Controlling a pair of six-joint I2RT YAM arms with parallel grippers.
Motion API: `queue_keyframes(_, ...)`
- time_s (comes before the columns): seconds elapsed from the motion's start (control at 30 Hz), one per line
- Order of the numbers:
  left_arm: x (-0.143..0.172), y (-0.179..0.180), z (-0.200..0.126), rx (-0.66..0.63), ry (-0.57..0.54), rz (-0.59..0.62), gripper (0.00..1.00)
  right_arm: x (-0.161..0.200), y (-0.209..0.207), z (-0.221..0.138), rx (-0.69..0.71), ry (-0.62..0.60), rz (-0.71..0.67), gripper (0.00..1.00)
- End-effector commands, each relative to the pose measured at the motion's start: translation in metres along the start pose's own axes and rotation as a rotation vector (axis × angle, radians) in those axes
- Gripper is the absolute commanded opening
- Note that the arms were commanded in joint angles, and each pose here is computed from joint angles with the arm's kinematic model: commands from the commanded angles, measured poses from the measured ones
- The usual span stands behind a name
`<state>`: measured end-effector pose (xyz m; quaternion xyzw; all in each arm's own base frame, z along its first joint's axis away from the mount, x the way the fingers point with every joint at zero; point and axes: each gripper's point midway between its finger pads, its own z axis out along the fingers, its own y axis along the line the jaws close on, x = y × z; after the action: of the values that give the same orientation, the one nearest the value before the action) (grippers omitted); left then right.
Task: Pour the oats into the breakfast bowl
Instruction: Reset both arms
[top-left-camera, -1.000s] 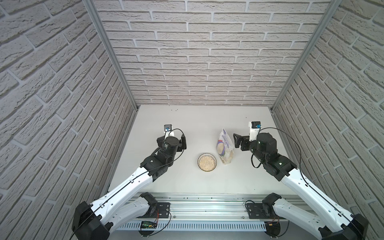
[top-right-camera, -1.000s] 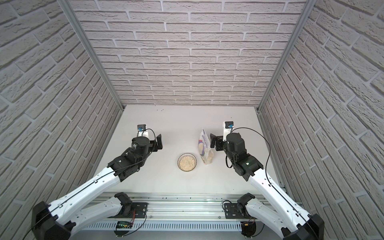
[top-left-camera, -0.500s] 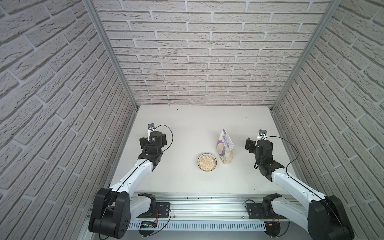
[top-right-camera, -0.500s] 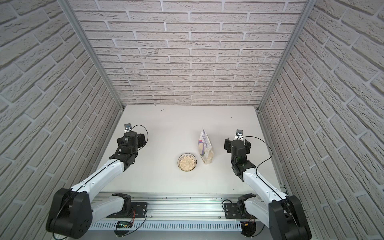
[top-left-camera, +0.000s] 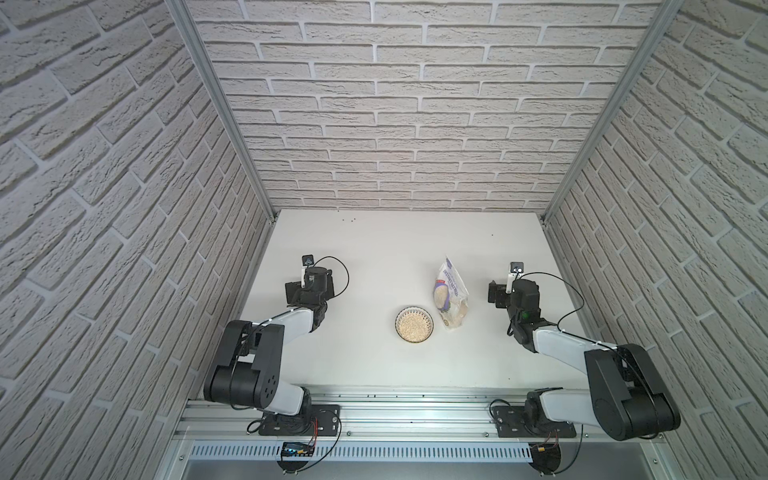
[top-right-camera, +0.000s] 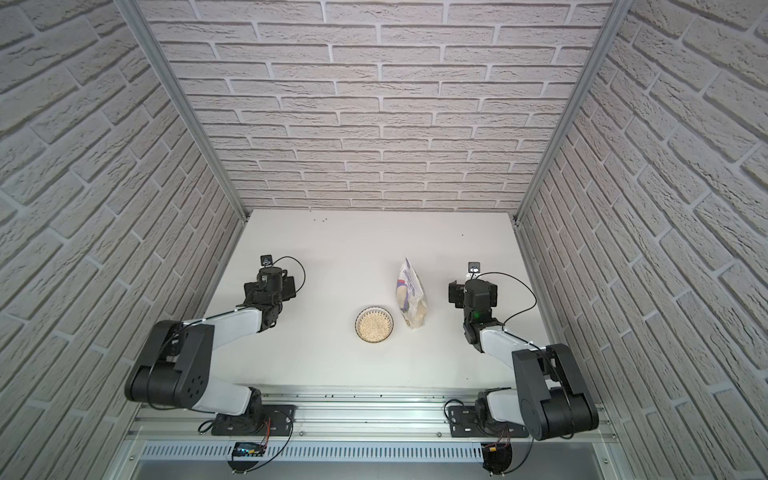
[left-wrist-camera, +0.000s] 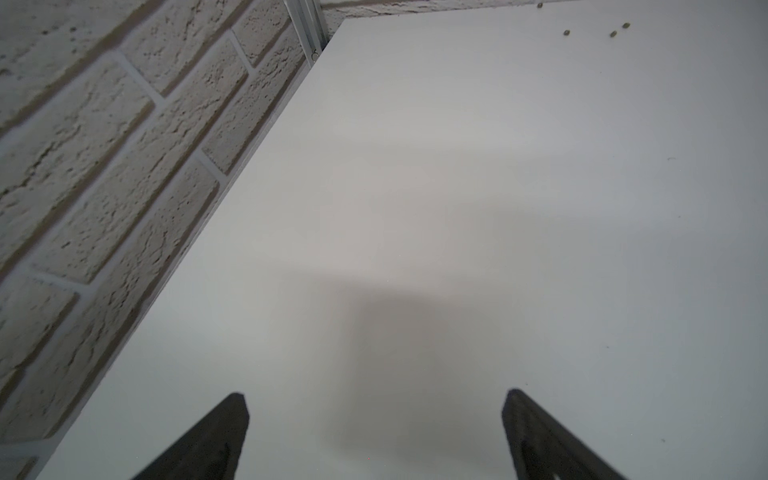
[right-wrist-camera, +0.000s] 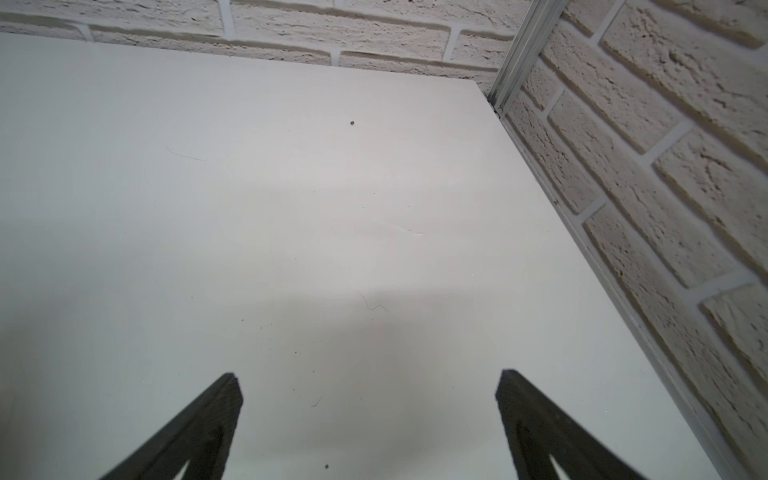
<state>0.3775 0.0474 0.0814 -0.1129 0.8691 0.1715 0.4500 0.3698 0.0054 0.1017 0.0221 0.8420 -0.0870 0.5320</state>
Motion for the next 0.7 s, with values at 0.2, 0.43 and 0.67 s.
queue_keyframes(0.2,-0.027,0.015,-0.013,0.136,-0.187,-0.147,0.98,-0.009,0.000,0.020,-0.093,-0.104,0.087,0.99)
queue_keyframes(0.43,-0.024,0.006,0.004,0.193,-0.215,-0.102,0.98,-0.004,0.006,0.031,-0.148,-0.059,0.091,0.99)
queue_keyframes(0.67,-0.015,-0.002,0.008,0.254,-0.231,-0.091,0.98,-0.004,0.004,0.031,-0.146,-0.063,0.096,0.99)
